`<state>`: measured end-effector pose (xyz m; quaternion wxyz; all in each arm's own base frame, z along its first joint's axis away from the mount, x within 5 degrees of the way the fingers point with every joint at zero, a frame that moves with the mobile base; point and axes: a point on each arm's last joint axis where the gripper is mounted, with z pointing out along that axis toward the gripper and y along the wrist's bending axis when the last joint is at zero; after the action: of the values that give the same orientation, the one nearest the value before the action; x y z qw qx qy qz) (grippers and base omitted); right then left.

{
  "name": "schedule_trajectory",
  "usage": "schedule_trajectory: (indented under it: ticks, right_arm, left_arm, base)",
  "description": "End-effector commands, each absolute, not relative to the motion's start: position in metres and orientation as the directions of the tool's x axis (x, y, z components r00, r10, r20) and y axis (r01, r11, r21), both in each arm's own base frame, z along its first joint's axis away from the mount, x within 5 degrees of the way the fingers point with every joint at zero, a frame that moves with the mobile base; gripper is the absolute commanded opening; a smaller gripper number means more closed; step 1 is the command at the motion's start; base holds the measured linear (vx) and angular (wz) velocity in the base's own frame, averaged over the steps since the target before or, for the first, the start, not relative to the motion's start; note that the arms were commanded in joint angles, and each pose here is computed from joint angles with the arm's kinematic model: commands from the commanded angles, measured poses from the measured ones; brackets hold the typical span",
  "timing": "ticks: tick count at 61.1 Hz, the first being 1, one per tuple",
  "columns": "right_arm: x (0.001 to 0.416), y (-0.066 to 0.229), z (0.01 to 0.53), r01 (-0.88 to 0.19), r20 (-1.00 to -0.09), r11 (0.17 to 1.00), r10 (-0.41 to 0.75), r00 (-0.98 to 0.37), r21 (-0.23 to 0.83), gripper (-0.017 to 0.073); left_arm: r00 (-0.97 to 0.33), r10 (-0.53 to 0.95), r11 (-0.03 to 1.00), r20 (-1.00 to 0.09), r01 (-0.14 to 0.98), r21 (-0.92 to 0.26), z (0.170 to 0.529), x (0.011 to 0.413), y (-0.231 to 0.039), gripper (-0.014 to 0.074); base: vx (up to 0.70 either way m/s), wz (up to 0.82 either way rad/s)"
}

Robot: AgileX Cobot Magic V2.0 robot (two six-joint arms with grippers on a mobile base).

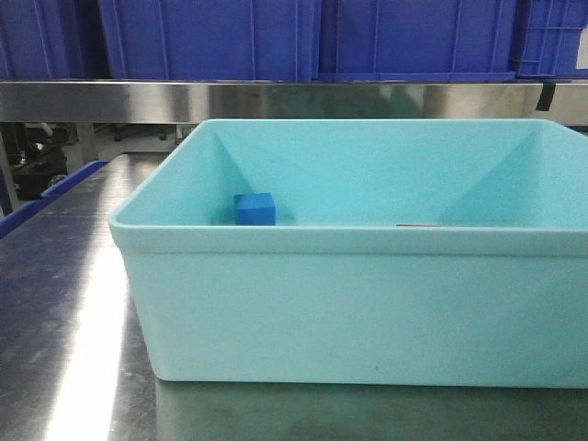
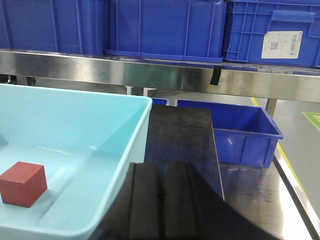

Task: Pick red cube and place on left shelf

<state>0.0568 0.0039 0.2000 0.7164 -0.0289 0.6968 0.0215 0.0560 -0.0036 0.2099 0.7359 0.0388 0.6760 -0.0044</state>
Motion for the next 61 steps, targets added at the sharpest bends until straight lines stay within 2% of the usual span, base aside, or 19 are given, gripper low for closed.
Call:
schedule_trajectory:
  ticks: [1, 47, 61]
  right_arm:
    - [0.053, 0.004, 0.217, -0.069, -0.988, 0.997, -0.016, 0.156, -0.027, 0.0066]
    - [0.052, 0.005, 0.223, -0.074, -0.976, 0.997, -0.010, 0.219, -0.027, 0.0066]
    - [0.064, 0.005, 0.242, -0.079, -0.993, 0.996, 0.055, 0.103, 0.047, 0.0066]
  left_arm:
    - [0.138, 0.038, 0.998, -0.990, 0.054, 0.046, 0.209, 0.057, -0.003, 0.0106]
    - [0.138, 0.038, 0.998, -0.990, 0.054, 0.046, 0.209, 0.057, -0.003, 0.0106]
    - [0.138, 0.038, 0.998, -0.990, 0.054, 0.046, 0.209, 0.057, -0.003, 0.0106]
  base:
    - [0.00, 0.00]
    - [0.00, 0.00]
    - [0.00, 0.00]
